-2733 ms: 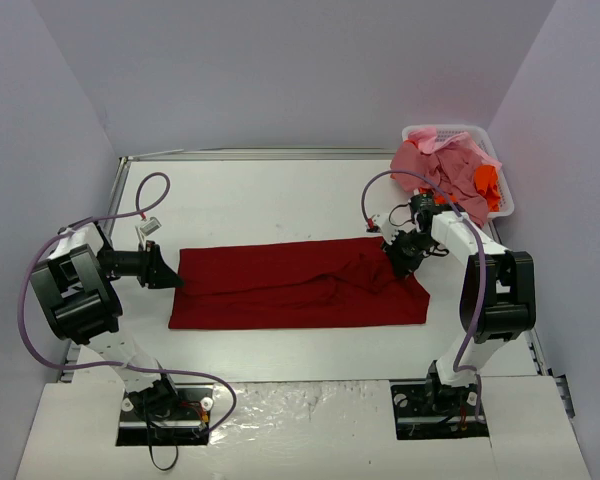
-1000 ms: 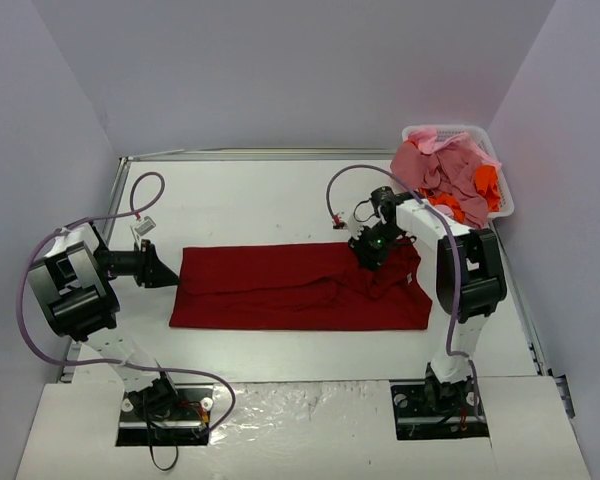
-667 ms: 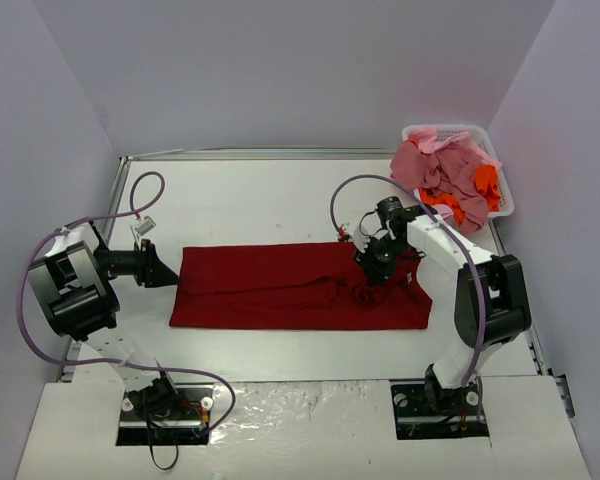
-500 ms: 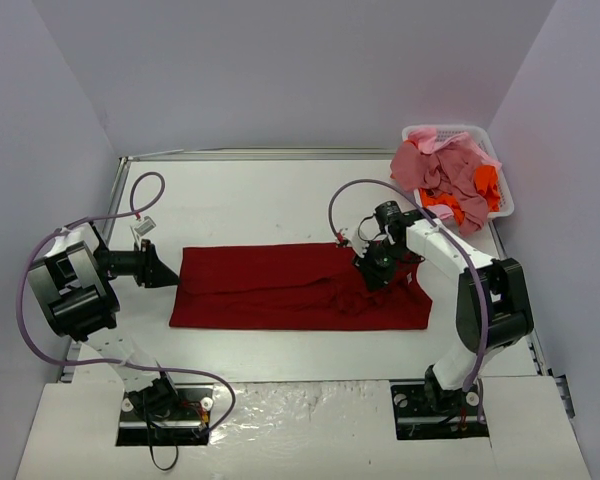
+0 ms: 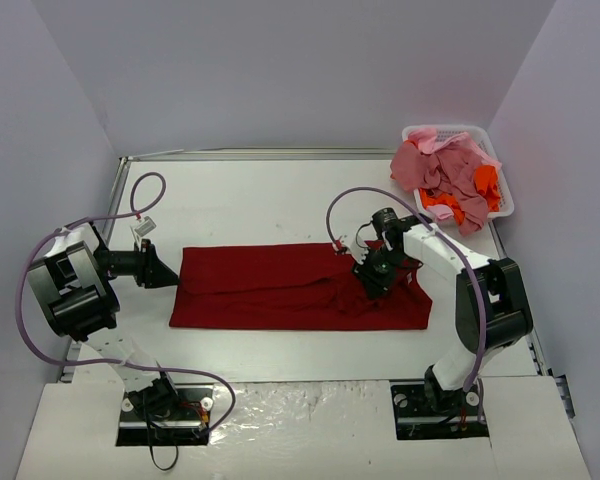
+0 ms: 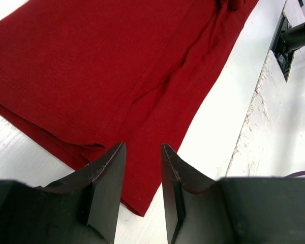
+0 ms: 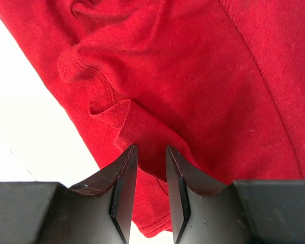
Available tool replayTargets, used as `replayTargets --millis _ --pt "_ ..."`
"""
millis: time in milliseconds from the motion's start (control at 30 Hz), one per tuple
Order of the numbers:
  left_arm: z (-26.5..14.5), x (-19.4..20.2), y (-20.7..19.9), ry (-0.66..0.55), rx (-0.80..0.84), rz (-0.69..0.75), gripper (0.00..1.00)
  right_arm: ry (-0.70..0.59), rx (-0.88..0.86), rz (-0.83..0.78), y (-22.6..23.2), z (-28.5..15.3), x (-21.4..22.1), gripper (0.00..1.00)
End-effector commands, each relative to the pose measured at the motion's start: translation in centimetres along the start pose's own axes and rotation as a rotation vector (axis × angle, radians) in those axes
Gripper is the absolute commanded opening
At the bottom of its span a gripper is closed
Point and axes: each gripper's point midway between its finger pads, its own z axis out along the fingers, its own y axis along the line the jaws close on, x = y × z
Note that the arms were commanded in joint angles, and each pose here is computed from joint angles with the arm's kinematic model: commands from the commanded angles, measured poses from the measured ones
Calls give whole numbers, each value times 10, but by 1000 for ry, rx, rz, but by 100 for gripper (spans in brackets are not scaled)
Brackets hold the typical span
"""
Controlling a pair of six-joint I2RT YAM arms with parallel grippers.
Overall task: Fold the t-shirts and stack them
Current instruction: Fold the other side of the tshirt into a rectangle, then rotate the tshirt 90 degrees
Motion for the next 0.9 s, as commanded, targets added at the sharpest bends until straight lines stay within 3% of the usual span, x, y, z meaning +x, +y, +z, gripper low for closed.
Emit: replayTargets --millis 0,533,633,867 --pt "-6 -11 -26 -33 52 -43 32 44 28 4 5 -7 12 26" --pt "-6 -11 -28 -34 59 -40 37 122 113 124 -9 -17 65 29" --pt "-6 -11 -28 -34 58 -39 46 119 116 139 -11 -19 66 29" --pt "-5 -11 -28 -33 59 -38 50 107 117 131 -9 -34 58 32"
